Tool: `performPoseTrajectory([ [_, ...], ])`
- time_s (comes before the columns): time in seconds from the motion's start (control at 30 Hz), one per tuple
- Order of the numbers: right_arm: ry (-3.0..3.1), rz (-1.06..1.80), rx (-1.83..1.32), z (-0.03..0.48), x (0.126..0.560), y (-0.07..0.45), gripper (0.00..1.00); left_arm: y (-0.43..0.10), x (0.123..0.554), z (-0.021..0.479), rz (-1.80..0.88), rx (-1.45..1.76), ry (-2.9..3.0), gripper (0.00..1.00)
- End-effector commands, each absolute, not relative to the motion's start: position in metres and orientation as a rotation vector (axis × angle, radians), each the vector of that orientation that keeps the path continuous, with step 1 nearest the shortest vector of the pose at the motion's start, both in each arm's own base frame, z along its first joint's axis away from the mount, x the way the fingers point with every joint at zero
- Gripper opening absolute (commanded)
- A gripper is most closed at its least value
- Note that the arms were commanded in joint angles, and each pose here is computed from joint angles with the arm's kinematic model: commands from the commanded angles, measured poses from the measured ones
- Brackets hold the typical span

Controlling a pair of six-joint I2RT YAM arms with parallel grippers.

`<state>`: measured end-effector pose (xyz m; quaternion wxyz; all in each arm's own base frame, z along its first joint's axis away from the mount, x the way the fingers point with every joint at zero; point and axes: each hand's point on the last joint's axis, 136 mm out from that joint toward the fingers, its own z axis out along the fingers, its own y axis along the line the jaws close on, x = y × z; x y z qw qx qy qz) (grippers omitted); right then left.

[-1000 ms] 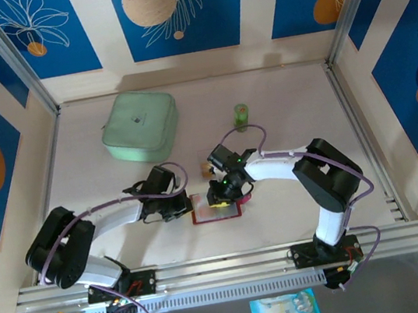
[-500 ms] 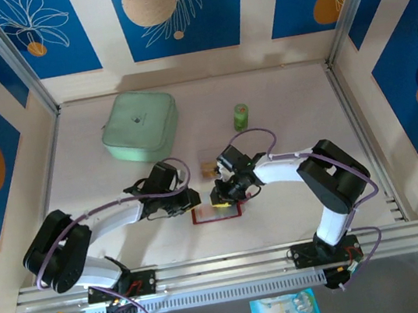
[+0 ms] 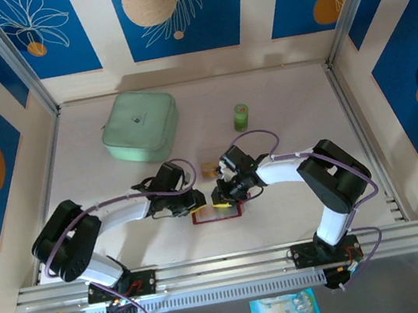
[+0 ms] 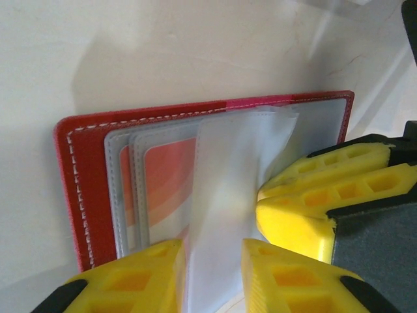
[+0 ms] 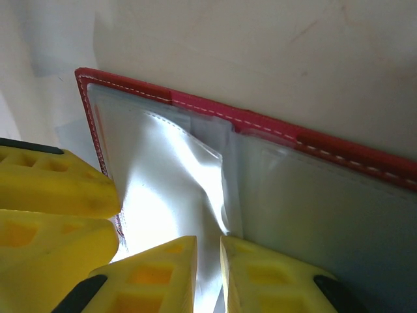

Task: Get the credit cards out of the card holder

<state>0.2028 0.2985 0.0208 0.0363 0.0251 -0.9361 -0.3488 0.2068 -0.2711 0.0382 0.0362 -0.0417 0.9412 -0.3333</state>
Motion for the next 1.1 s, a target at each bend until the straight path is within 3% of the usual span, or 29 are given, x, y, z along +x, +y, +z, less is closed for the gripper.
performPoseTrajectory([
  [0.0,-2.856,-1.018,0.035,0.011,0.192,0.289,0.2,-0.276,0.208,0.039,-1.016,-0.13,2.902,0.28],
  [0.37,-2.848,-1.038,0.035,0.013,0.192,0.29,0.2,-0.285,0.212,0.044,-1.058,-0.117,2.879,0.25],
  [0.6,-2.896,-1.095,0.062,0.035,0.196,0.292,0.27,-0.288,0.214,0.055,-1.074,-0.103,2.864,0.25],
  [1.07,-3.031,-1.069,-0.004,0.065,0.21,0.263,0.29,-0.309,0.215,0.068,-1.089,-0.028,2.876,0.23],
])
